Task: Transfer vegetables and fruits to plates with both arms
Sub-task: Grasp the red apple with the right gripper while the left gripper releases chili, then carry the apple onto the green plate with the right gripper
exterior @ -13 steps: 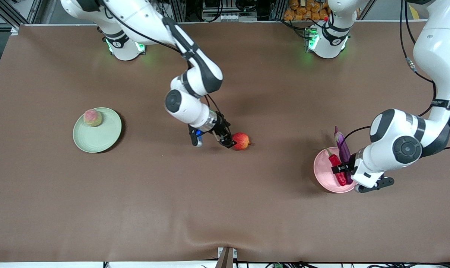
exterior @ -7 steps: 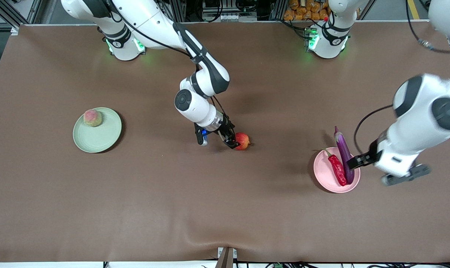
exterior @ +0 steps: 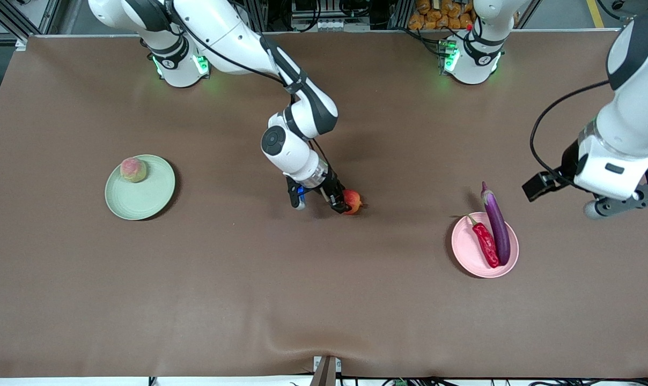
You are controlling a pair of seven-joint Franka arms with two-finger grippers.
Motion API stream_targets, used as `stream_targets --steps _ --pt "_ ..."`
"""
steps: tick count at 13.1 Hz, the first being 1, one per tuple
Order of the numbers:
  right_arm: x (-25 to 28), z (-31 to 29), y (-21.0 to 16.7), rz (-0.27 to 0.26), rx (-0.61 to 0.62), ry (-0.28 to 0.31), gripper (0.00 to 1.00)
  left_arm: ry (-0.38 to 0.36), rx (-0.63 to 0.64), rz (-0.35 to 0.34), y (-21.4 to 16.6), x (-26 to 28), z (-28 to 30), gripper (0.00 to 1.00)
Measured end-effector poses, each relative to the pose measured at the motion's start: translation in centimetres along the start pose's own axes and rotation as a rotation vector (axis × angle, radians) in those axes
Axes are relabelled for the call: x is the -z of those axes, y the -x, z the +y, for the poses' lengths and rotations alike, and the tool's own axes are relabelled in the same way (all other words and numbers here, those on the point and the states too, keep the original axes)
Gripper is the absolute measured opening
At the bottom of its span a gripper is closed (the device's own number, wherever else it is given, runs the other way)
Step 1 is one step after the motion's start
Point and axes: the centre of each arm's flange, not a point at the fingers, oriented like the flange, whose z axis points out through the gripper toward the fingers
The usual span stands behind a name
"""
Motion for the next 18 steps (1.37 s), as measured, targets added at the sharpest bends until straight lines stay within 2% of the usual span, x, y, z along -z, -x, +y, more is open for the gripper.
stream_targets --steps 2,3,6,9,10,11,13,15,17,18 --pt "0.3 -0.6 -0.6 0.013 0.011 0.010 0.76 0.023 -0.067 0.001 0.5 1.5 -0.5 1.00" --pt "0.7 -1.1 -1.0 0.014 0.014 0.045 0.76 0.032 -0.083 -0.001 0.5 2.1 -1.4 1.00" --pt "6.1 -4.4 -3.5 0.012 0.034 0.225 0.76 0.073 -0.099 -0.007 0.6 4.2 -4.8 1.00" --pt "16.5 -6.5 -7.9 -0.092 0.155 0.432 0.76 0.049 -0.097 -0.032 1.6 4.0 -7.0 1.00" --pt "19.7 -6.6 -10.1 -0.123 0.218 0.487 0.76 0.041 -0.103 -0.043 2.3 3.7 -7.0 1.00" --pt "22.4 -6.4 -12.5 -0.131 0.297 0.539 0.76 0.040 -0.109 -0.054 3.3 3.5 -6.9 1.00" --pt "25.7 -4.6 -16.8 -0.121 0.473 0.638 0.76 0.041 -0.116 -0.068 5.1 3.4 -7.2 1.00" --pt "27.7 -1.5 -22.3 -0.134 0.628 0.712 0.76 0.040 -0.115 -0.073 6.5 3.6 -7.9 1.00" --pt "29.3 2.3 -30.2 -0.154 0.683 0.743 0.76 0.041 -0.111 -0.072 7.5 3.9 -8.5 1.00" --pt "30.0 4.2 -34.3 -0.172 0.687 0.722 0.76 0.042 -0.110 -0.069 7.9 4.1 -8.7 1.00"
